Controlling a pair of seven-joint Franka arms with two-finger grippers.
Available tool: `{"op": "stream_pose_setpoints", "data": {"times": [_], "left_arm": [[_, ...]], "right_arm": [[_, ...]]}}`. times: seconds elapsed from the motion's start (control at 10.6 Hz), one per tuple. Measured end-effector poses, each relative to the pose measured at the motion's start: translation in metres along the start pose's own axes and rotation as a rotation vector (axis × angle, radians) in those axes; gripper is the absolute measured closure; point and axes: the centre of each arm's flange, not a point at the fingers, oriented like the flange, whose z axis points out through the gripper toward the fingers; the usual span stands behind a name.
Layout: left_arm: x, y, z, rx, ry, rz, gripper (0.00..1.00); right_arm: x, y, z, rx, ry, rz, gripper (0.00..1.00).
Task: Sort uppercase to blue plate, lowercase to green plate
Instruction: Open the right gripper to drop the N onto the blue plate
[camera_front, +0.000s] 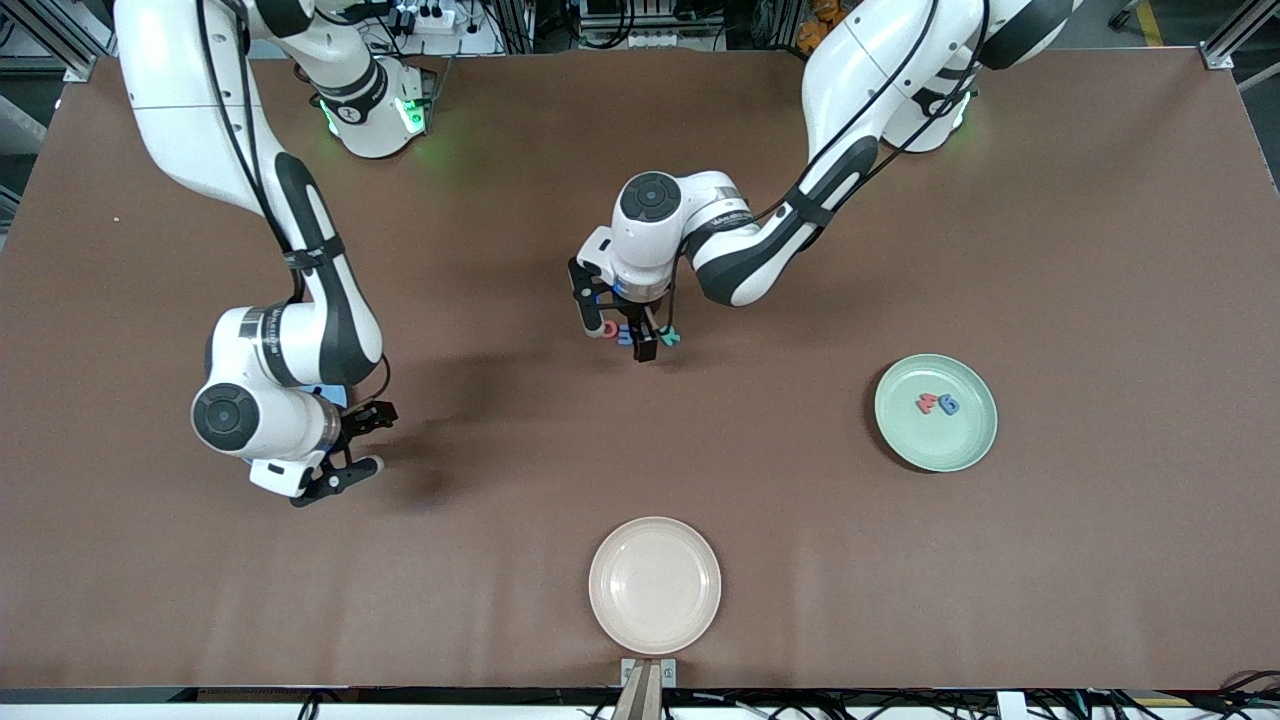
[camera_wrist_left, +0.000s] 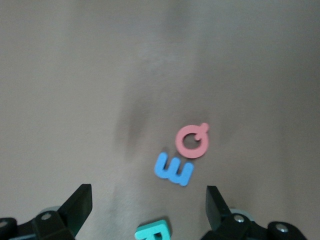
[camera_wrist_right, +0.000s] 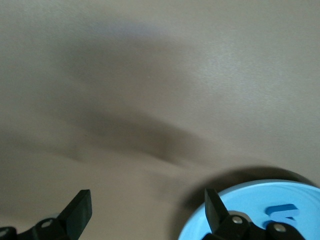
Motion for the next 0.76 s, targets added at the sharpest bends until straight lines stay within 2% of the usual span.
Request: {"op": "stream_pose_setpoints", "data": {"times": [0.38, 0.57, 0.76], "left_arm": [[0.005, 0.010, 0.004, -0.005, -0.001, 0.183, 0.00], [0.004, 0.009, 0.008, -0.008, -0.005, 0.269, 0.00], [0.002, 0.006, 0.017, -0.016, -0.009, 0.328, 0.00]], "right_arm": [[-0.001, 0.002, 0.000, 0.010, 0.003, 0.024, 0.00], [-0.002, 0.007, 0.000, 0.036, 0.014, 0.051, 0.00], [-0.004, 0.021, 0.001, 0.035, 0.032, 0.078, 0.00]]}}
